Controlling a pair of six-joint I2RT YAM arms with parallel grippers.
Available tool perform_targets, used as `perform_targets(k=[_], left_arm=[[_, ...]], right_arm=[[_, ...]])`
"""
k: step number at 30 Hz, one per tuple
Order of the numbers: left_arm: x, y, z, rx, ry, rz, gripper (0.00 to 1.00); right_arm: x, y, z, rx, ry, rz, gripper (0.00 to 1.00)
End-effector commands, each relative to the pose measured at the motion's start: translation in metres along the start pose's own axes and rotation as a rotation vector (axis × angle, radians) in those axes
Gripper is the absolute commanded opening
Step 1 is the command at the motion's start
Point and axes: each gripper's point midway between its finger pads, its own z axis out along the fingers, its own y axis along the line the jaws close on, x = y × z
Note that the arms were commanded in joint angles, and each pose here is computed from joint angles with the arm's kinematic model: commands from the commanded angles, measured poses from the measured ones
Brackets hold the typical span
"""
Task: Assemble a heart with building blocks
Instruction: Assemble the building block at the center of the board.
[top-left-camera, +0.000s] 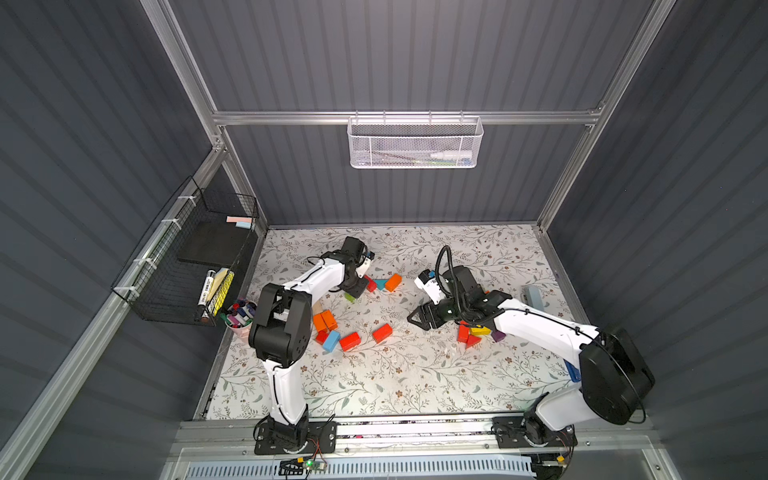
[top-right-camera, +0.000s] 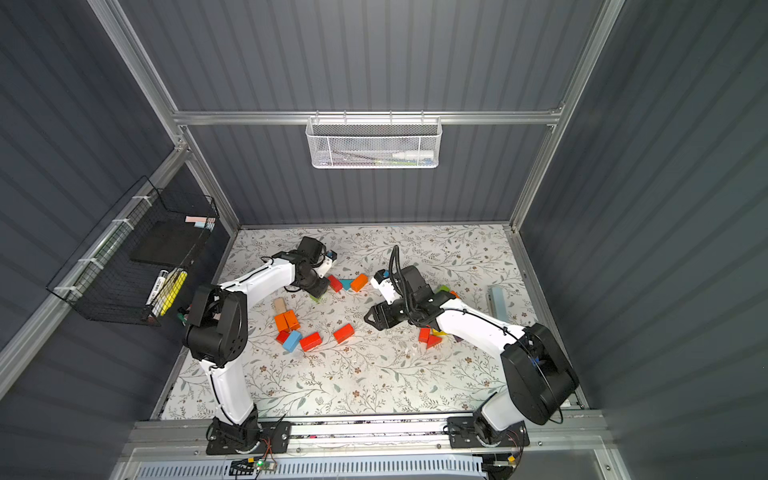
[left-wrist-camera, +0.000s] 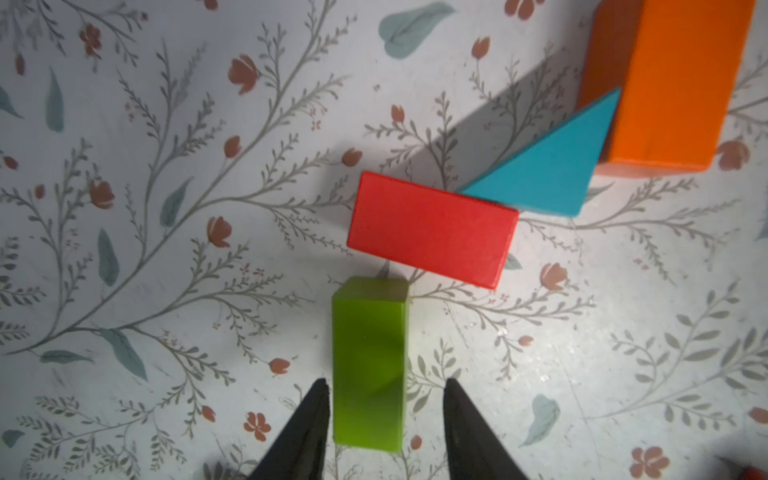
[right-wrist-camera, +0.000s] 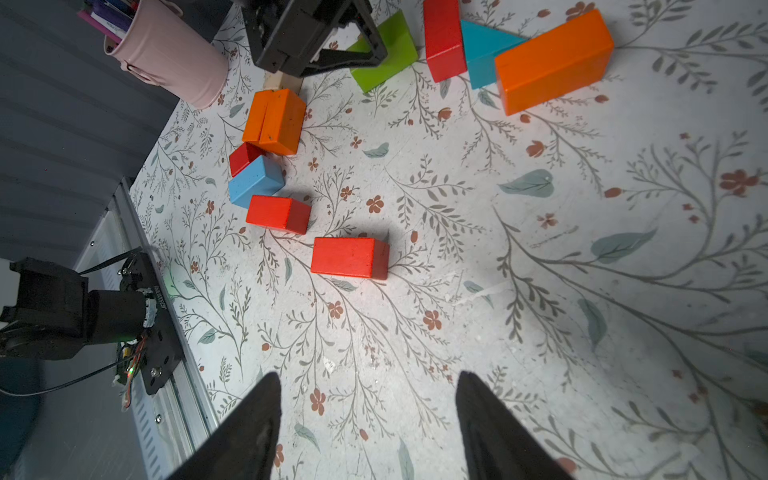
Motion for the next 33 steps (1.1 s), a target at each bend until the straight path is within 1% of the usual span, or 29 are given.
perform_targets(k=[1,5,8,13,17,20,22,24,33], left_arm=[[0.010,-0.005,-0.007,0.003,0.019,0.003,0.53],[0.010,0.001,-0.011,-0.029,0.017,-0.006,0.61],[0.009,0.001,-0.009,-0.029,0.024,-0.009,0.63],[0.008,-0.003,-0.005,-0.003,0.027,-0.010,0.62],[0.006,-0.006,0.000,0.013,0.025,0.000,0.59],[0.008,-0.005,0.007,0.004,0.036,0.002,0.54],[-0.004,0.000,0.006,-0.010,0.015,-0.002,0.51],[-0.005,0.001,0.009,-0.012,0.019,0.004,0.47],[-0.005,0.004,0.014,-0.027,0.024,0.020,0.38]], right_arm=[[-0.005,0.004,-0.008,0.000,-0.010,-0.026,0.69],[-0.002,0.002,-0.012,0.017,-0.008,-0.040,0.69],[0.001,0.000,-0.013,0.031,-0.005,-0.042,0.69],[0.007,-0.005,-0.013,0.051,0.001,-0.039,0.69],[0.007,-0.006,-0.013,0.055,0.000,-0.038,0.69],[0.007,-0.006,-0.013,0.055,-0.001,-0.039,0.69],[0.007,-0.008,-0.012,0.057,0.000,-0.036,0.69],[0.008,-0.008,-0.012,0.059,0.003,-0.037,0.69],[0.011,-0.013,-0.011,0.072,0.008,-0.029,0.69]])
